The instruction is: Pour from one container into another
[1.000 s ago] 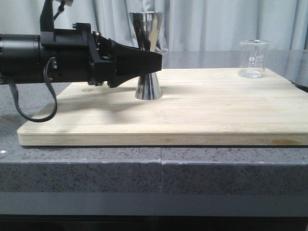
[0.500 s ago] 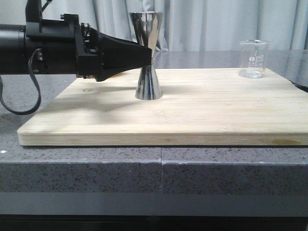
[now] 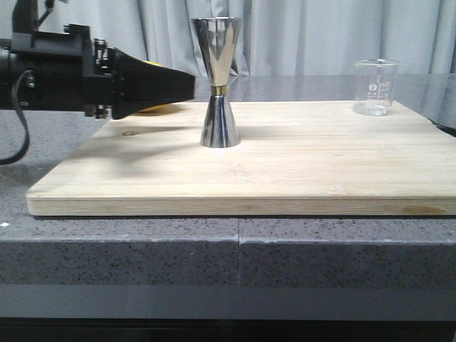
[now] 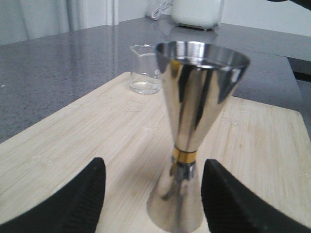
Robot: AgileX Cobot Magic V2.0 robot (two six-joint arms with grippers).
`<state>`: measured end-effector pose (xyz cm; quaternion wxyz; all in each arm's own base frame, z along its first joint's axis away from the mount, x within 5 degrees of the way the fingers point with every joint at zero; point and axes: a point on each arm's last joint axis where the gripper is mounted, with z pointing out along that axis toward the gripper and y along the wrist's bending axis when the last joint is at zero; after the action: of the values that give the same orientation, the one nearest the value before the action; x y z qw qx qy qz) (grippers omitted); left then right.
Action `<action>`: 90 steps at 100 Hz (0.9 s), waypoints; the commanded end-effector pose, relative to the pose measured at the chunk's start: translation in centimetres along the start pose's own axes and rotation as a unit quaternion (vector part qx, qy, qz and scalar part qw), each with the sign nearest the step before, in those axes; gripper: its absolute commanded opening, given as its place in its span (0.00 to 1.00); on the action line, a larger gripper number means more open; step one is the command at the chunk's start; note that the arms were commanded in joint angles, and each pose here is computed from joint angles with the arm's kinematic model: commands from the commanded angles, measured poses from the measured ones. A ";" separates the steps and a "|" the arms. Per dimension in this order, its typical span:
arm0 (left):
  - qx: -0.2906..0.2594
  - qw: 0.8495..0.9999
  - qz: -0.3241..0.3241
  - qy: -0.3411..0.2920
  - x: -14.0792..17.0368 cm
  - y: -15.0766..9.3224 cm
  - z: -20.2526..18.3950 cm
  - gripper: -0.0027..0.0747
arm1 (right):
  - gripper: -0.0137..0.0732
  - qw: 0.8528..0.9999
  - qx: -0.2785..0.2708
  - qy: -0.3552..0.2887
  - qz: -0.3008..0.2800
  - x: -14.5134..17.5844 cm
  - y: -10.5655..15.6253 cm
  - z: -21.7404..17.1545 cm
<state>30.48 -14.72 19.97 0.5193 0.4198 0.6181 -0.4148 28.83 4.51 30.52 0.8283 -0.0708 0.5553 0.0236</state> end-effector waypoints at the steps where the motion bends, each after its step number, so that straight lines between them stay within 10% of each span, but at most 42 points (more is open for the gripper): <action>1: 0.041 0.995 0.013 -0.094 -3.8 -0.7 -1.6 0.57 | 0.74 0.998 0.004 -0.067 -0.004 -2.4 -0.2 0.1; 52: -0.121 0.979 0.066 -0.147 -12.3 -0.9 -13.3 0.56 | 0.74 0.996 0.052 -0.069 -0.019 -4.7 -1.4 -0.7; 90: -0.321 0.907 0.070 -0.263 -19.8 -7.5 -22.1 0.56 | 0.74 0.989 0.127 -0.063 -0.041 -12.0 -3.4 -4.7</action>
<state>21.09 2.29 39.84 0.7579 0.1878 0.5791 -0.2345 22.58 1.94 37.00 0.8374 -0.0106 0.5445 -0.0460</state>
